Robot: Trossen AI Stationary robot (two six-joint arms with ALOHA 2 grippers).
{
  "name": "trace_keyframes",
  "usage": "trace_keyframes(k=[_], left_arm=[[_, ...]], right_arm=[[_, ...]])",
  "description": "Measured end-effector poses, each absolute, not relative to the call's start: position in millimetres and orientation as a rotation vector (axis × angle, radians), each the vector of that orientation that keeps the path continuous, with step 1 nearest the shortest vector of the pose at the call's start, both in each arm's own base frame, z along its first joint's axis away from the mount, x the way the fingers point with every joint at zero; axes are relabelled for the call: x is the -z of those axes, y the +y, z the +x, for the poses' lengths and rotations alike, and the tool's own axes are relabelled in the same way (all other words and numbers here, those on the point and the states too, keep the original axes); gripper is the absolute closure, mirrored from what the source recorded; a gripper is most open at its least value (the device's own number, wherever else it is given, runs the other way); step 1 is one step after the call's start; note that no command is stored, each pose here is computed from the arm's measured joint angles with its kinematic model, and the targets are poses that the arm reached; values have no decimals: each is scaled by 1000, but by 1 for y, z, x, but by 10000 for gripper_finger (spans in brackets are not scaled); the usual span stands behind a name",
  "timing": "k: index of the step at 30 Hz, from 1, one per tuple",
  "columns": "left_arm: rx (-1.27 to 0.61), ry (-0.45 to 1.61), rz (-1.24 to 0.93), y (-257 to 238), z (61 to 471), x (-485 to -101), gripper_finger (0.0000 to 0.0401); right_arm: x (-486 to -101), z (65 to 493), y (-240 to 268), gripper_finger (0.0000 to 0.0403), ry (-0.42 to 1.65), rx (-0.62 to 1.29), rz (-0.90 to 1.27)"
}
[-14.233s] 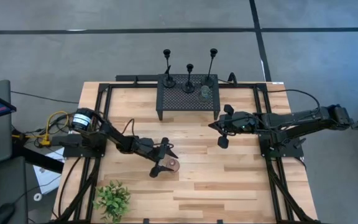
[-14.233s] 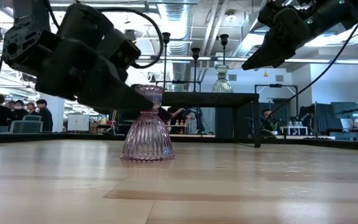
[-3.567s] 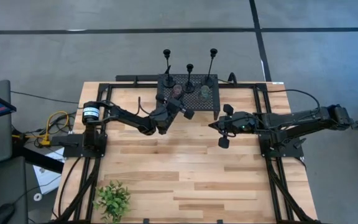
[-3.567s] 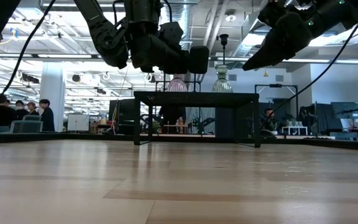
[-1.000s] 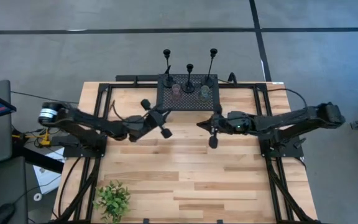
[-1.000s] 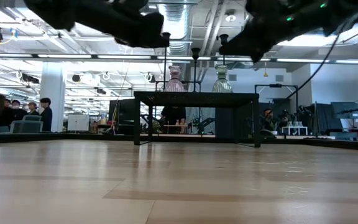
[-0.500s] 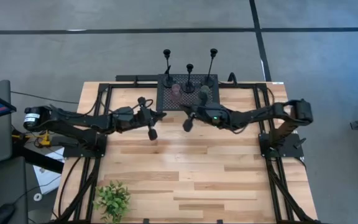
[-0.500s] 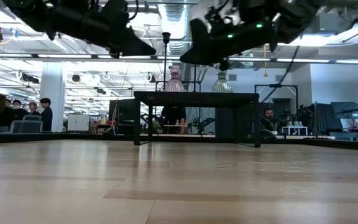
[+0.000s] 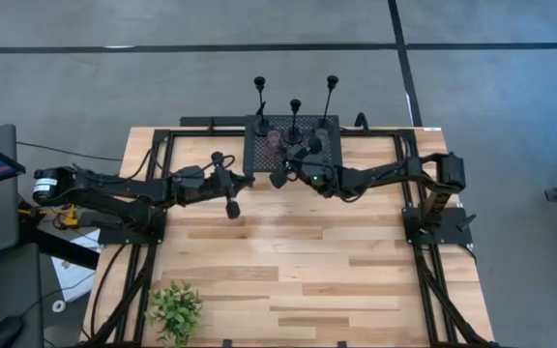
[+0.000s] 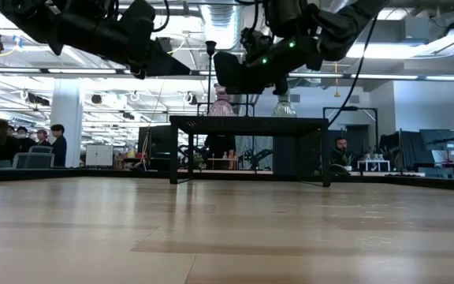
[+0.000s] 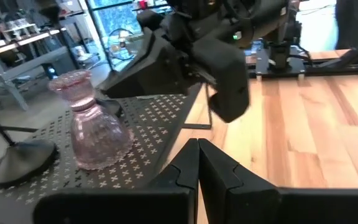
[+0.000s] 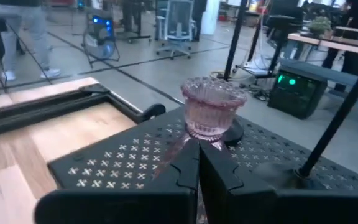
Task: Pick & Place candle stick holders
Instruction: Adjust the green candle holder on the shelf
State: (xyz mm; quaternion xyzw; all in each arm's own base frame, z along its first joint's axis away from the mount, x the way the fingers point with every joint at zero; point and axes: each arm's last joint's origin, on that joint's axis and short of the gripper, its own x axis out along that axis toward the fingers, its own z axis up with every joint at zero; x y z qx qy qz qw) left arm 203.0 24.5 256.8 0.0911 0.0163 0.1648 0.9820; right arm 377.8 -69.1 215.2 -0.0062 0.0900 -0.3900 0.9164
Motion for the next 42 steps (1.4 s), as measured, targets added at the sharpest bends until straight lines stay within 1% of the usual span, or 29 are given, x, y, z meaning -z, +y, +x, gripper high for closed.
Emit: trace_keyframes(k=[7, 13, 17, 22, 24, 28, 32, 38, 42], left_arm=[[-314, 34, 185, 25, 203, -257, 396], [-330, 36, 185, 28, 203, -256, 396], [-333, 36, 184, 28, 203, -256, 396], [-333, 33, 184, 28, 203, -257, 396], [-335, 18, 176, 28, 203, -258, 396], [-337, -12, 170, 28, 203, -261, 396], [-333, -17, 164, 28, 203, -262, 396], [-333, -18, 163, 28, 203, -262, 396], [-333, -15, 163, 28, 203, -261, 396]], right_arm=[[-219, 380, -64, 403, 150, 802, 30], [-229, 385, -42, 403, 130, 730, 14], [-252, 385, -28, 403, 147, 687, -34], [-272, 369, -25, 403, 232, 708, -109], [-277, 362, -25, 403, 264, 670, -109], [-274, 355, -28, 403, 354, 596, -58], [-271, 344, -22, 403, 459, 643, -102], [-288, 313, -9, 403, 559, 628, -125], [-295, 288, -6, 403, 549, 619, -129]])
